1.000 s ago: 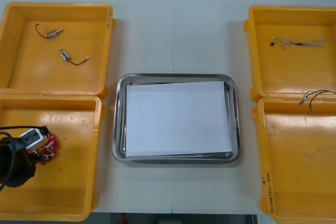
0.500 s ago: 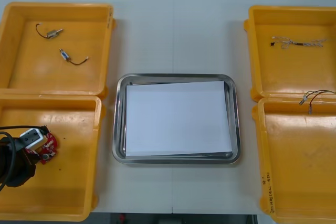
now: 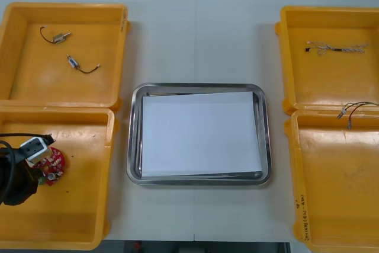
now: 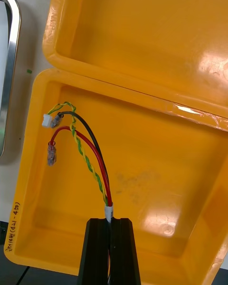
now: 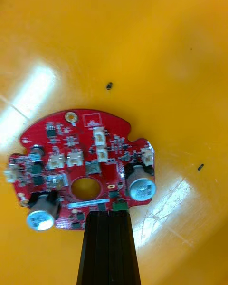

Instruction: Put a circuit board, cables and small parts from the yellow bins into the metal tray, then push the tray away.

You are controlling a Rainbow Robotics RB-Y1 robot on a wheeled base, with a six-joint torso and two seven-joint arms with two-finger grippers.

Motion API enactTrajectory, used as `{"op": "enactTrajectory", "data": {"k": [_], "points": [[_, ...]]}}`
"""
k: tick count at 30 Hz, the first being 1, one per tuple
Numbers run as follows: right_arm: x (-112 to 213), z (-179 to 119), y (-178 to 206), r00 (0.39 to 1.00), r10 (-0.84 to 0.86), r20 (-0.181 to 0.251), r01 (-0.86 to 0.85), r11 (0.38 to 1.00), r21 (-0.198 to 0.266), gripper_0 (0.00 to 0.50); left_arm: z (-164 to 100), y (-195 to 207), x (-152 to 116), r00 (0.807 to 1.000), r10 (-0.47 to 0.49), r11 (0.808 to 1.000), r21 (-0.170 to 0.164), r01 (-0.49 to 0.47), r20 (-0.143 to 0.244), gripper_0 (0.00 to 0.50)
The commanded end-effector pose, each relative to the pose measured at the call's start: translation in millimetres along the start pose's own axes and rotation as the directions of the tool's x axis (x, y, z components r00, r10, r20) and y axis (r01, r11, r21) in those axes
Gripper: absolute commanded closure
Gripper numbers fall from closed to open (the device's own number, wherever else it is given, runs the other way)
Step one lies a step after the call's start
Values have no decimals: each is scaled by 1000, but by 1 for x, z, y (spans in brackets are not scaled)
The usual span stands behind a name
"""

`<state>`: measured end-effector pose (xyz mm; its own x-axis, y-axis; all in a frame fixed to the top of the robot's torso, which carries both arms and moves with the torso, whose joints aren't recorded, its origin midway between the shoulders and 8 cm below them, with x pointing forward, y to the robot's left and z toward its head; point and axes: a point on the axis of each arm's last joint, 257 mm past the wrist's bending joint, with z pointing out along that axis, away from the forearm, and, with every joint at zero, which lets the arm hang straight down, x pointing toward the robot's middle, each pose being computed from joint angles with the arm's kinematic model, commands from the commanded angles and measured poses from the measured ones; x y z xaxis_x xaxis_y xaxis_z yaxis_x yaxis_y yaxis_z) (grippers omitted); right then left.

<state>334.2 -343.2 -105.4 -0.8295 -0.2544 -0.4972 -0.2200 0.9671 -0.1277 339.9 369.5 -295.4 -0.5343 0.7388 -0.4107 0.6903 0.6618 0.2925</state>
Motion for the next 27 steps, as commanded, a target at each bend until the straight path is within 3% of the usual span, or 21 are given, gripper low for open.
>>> {"op": "enactTrajectory", "data": {"k": [1,17,27], "points": [[-5,-7,-7,1000,-11,2,11,999,36,500,-17,-2,-5,997,81,997,4,-81,-6,500],[-5,-7,-6,1000,-13,3,12,999,34,500,-57,2,-14,998,51,999,-14,-51,-26,500],[-5,-7,-6,1000,-10,3,9,999,34,500,-60,-2,-18,1000,28,1000,-4,-28,-14,500]]}}
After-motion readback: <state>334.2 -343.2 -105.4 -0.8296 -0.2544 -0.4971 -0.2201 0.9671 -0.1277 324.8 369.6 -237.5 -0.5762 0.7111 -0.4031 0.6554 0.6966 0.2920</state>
